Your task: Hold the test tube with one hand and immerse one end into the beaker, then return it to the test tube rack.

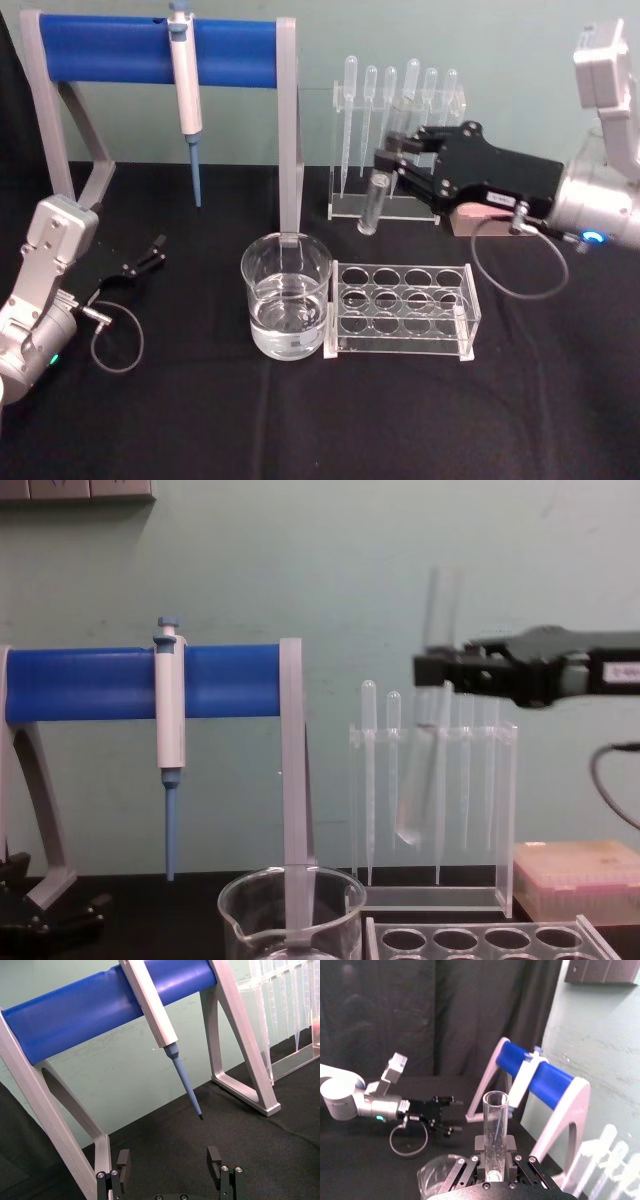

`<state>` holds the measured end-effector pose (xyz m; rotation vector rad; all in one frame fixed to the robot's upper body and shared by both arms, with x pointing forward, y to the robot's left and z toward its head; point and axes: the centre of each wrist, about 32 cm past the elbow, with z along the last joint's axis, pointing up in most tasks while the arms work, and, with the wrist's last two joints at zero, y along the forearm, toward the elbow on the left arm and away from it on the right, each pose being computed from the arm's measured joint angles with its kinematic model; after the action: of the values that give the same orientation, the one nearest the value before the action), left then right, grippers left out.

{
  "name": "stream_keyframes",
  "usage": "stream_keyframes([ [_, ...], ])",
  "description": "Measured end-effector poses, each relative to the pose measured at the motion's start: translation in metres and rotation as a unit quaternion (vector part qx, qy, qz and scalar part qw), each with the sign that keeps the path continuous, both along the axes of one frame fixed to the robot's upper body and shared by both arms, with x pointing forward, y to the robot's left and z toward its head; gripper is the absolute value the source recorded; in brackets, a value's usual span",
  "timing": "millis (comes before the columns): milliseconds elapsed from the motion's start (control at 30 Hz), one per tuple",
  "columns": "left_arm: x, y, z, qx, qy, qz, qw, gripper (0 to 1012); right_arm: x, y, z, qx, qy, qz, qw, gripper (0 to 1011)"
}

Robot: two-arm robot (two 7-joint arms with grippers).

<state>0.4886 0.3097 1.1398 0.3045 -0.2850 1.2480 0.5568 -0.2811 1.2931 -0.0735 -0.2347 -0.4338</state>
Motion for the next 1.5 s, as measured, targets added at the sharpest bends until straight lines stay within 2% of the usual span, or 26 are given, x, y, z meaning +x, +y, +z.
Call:
stream_keyframes([
  [200, 0.0000, 0.0000, 0.0000, 0.000, 0.000, 0.000, 1.0000, 1000, 0.017, 0.019, 0.009, 0.012, -0.001, 0.027, 0.9996, 225],
  [467, 0.0000, 0.0000, 0.0000, 0.000, 0.000, 0.000, 1.0000, 1000, 0.031, 0.043, 0.008, 0.023, 0.010, 0.058, 0.9980, 225],
  [633, 0.0000, 0.0000, 0.0000, 0.000, 0.000, 0.000, 1.0000, 1000, 0.034, 0.055, 0.001, 0.023, 0.019, 0.069, 0.9972, 225],
  [1100, 0.0000, 0.0000, 0.0000, 0.000, 0.000, 0.000, 1.0000, 1000, 0.029, 0.060, -0.010, 0.027, 0.034, 0.080, 0.9958, 225],
  [1500, 0.0000, 0.0000, 0.0000, 0.000, 0.000, 0.000, 1.0000, 1000, 0.026, 0.059, -0.016, 0.010, 0.050, 0.083, 0.9953, 225],
])
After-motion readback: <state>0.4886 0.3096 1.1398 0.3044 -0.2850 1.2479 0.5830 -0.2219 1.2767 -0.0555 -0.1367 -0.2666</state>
